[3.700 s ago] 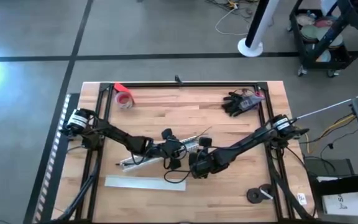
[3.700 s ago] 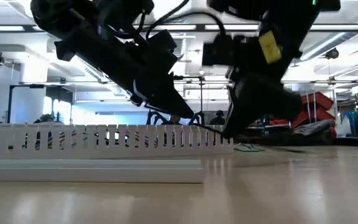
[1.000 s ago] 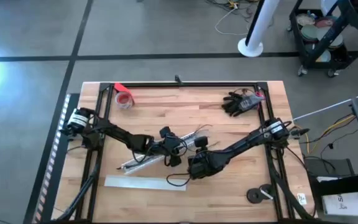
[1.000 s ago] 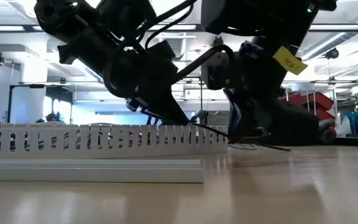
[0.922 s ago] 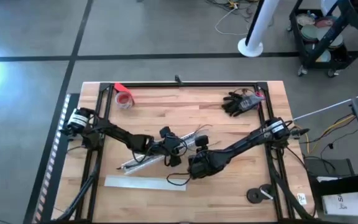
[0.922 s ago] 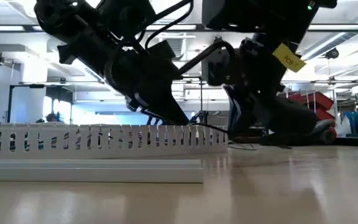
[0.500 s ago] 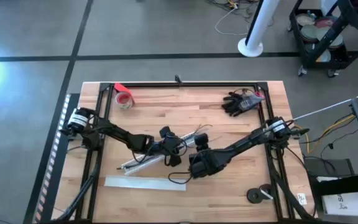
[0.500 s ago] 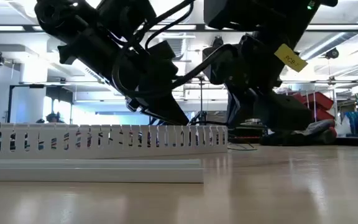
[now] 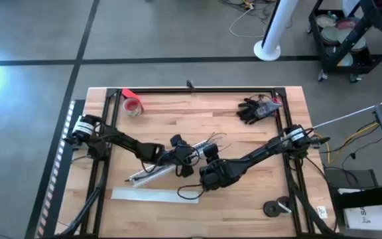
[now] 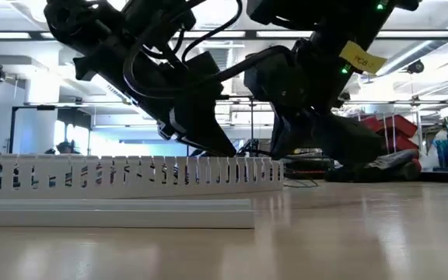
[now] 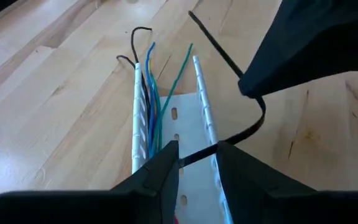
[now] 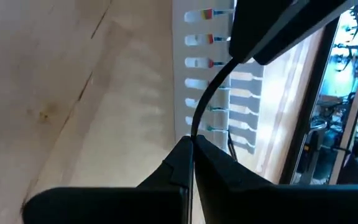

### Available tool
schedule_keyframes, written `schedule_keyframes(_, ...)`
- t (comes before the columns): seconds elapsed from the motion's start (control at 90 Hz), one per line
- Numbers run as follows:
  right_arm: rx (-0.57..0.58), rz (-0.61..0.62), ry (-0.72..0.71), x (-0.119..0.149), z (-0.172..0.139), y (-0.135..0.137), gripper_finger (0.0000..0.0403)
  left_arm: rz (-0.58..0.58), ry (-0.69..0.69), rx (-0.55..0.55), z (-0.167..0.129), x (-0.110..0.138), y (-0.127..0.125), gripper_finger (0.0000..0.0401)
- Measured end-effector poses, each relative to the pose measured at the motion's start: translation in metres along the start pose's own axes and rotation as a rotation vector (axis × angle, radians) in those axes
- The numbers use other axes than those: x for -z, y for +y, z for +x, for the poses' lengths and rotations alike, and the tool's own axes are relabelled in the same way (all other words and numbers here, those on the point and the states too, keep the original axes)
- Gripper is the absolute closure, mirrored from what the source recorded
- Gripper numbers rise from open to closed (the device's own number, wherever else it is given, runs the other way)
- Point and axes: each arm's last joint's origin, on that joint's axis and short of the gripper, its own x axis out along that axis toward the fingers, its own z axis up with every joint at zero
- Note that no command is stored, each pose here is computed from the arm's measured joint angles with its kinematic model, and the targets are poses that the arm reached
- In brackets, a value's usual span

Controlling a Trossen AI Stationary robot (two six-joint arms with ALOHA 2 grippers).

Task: Ziptie cables
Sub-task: Put the zip-tied cables in the cable duct

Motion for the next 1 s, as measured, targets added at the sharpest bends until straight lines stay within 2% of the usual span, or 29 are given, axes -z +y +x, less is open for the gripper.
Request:
schedule_keyframes(0.411,0.074,0.002,0.036,0.002,0.007,-0.006,0.0403,-0.007,0.001,-0.001,0.000,0.000,0.000,0.0303)
schedule_keyframes(1.0,0.060,0.041,0.046,-0.004,-0.002,-0.015,0.0403,-0.024,-0.012,0.001,0.000,-0.002,0.000,0.0303)
